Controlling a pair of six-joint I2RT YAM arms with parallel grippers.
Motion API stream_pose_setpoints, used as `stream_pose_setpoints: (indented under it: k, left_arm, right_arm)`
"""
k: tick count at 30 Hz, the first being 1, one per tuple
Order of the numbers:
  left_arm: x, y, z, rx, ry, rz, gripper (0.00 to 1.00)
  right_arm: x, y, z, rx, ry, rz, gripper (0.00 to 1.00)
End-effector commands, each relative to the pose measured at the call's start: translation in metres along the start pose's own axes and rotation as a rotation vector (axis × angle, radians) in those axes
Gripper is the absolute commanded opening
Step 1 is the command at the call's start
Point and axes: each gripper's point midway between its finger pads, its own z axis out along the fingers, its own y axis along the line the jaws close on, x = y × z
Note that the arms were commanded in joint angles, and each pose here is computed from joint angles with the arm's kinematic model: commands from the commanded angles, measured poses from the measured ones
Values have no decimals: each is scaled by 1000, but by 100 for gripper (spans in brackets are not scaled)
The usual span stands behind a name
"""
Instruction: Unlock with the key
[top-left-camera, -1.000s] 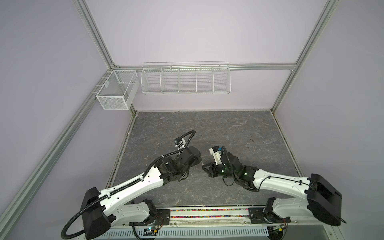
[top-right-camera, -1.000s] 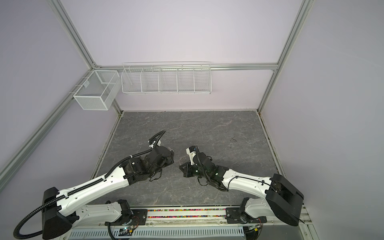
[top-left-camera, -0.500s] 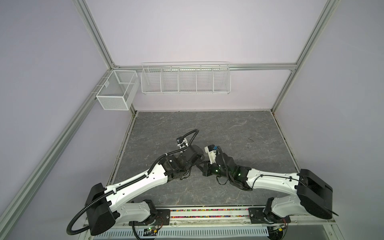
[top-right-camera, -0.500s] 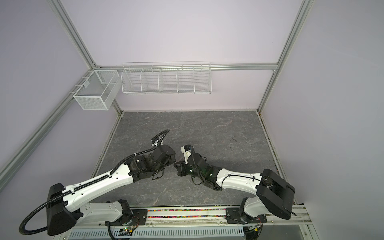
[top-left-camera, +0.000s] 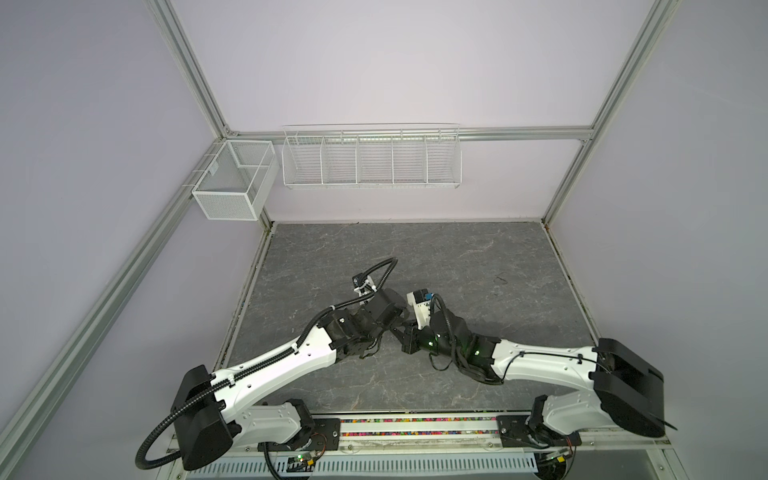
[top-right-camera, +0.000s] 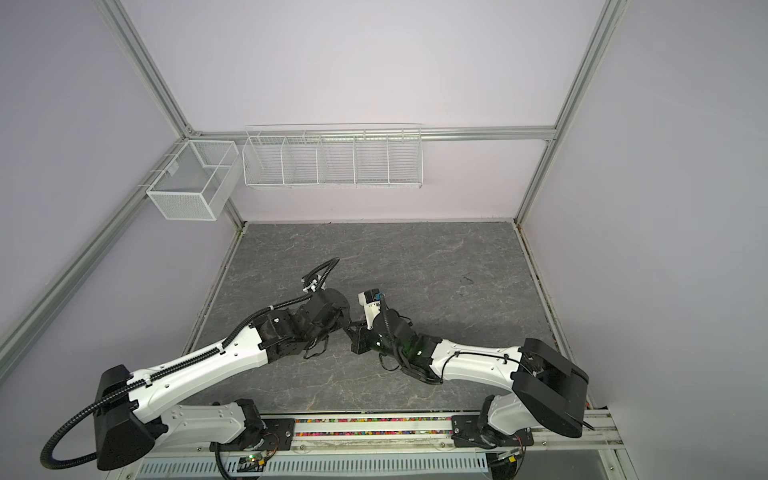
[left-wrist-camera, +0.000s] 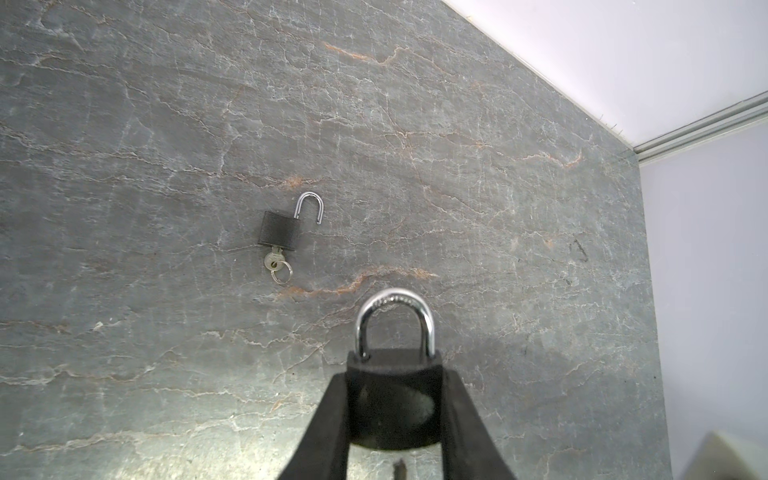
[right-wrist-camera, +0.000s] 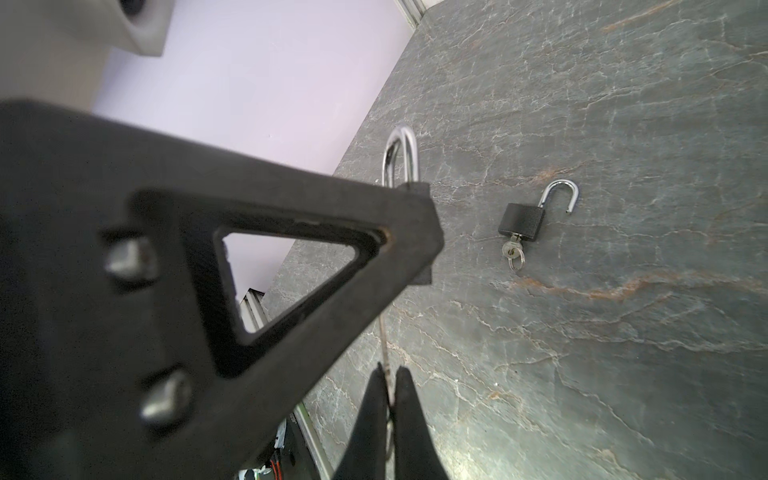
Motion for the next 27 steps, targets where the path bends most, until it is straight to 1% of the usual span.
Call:
stream_pose_setpoints:
  k: [1, 5, 8, 12, 16, 21, 27]
  left_arm:
    - [-11, -8, -8, 26, -18, -50, 0]
    - [-13, -6, -10, 21, -27, -45, 0]
    - [-12, -7, -11, 28, -23, -47, 0]
    - [-10, -9, -8, 53, -24, -53, 0]
    - [-11, -10, -8, 50, -24, -46, 0]
    - [-11, -11, -5, 42, -26, -43, 0]
    - [-10, -9, -3, 26, -24, -33, 0]
  right_arm:
    - [-3, -2, 4, 22, -20, -10, 7]
    - [1, -6, 4, 29, -9, -17, 7]
    - [-7, -11, -1, 30, -33, -2, 7]
    - [-17, 3, -5, 0, -38, -48, 7]
    - [-19, 4, -6, 5, -44, -49, 7]
    - [-17, 17, -1, -40, -30, -50, 7]
    - [-27, 14, -9, 9, -72, -70, 7]
